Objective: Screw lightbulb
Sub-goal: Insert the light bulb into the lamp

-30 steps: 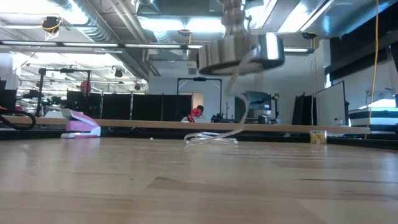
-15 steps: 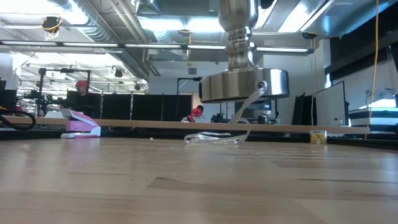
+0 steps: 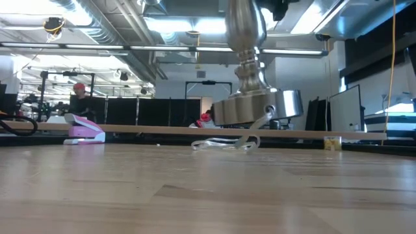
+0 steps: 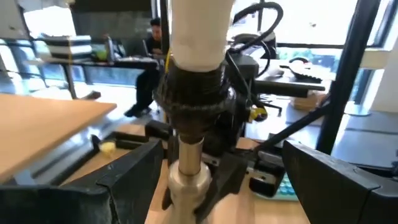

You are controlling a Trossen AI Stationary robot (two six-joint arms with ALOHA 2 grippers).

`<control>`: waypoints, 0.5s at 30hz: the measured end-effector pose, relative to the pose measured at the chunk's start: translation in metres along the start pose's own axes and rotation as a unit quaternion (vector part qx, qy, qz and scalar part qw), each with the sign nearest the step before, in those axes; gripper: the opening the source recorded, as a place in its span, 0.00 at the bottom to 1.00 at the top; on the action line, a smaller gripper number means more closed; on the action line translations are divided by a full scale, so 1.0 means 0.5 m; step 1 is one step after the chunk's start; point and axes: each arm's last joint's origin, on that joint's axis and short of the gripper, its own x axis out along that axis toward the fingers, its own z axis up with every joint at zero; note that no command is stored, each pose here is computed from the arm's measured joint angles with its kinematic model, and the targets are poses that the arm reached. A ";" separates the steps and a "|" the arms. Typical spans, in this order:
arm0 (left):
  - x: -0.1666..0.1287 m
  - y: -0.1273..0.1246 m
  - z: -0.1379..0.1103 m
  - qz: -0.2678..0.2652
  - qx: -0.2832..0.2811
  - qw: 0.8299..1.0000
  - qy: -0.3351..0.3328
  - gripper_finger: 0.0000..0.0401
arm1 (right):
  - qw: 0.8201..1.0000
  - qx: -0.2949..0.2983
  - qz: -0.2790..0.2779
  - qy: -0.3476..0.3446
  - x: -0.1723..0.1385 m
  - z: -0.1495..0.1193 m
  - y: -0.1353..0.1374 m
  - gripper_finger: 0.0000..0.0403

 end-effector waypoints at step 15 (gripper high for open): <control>0.022 -0.058 0.031 0.097 0.028 0.995 -0.023 0.80 | 1.000 0.005 -0.028 -0.006 0.000 0.003 -0.003 0.34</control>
